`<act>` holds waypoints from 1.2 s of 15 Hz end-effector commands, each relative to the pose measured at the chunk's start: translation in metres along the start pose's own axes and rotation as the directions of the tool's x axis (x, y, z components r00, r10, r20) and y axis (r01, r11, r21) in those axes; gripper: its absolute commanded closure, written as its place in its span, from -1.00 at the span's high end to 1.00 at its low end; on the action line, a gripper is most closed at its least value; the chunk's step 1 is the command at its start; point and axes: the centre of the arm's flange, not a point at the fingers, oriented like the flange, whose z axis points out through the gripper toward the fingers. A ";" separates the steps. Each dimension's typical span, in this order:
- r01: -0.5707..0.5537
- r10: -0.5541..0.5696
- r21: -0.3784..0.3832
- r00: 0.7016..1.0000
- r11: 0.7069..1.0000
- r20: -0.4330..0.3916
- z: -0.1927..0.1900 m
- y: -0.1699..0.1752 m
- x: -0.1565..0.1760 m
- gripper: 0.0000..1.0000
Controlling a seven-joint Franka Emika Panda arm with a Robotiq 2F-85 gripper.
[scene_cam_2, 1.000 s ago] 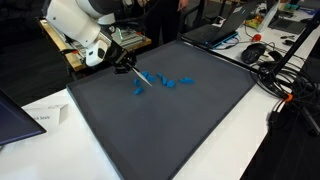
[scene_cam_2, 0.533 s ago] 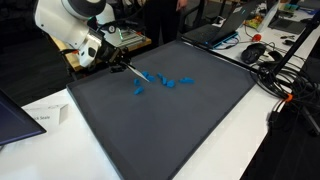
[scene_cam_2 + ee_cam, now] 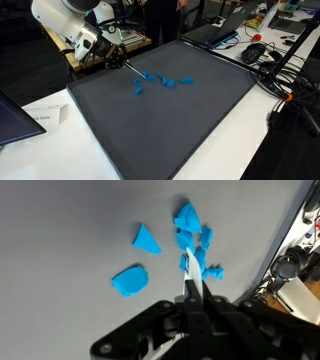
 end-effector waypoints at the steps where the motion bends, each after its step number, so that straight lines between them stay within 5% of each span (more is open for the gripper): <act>1: -0.003 0.003 0.000 1.000 1.000 0.002 0.001 0.001 -0.001 -0.92; 7: 0.065 -0.063 0.028 0.996 0.997 -0.070 0.004 -0.021 -0.021 -0.98; 12: 0.127 -0.128 -0.016 0.975 0.992 -0.181 0.010 -0.032 -0.045 -0.98; 18: 0.207 -0.222 -0.093 0.953 0.974 -0.206 0.005 -0.064 -0.067 -0.98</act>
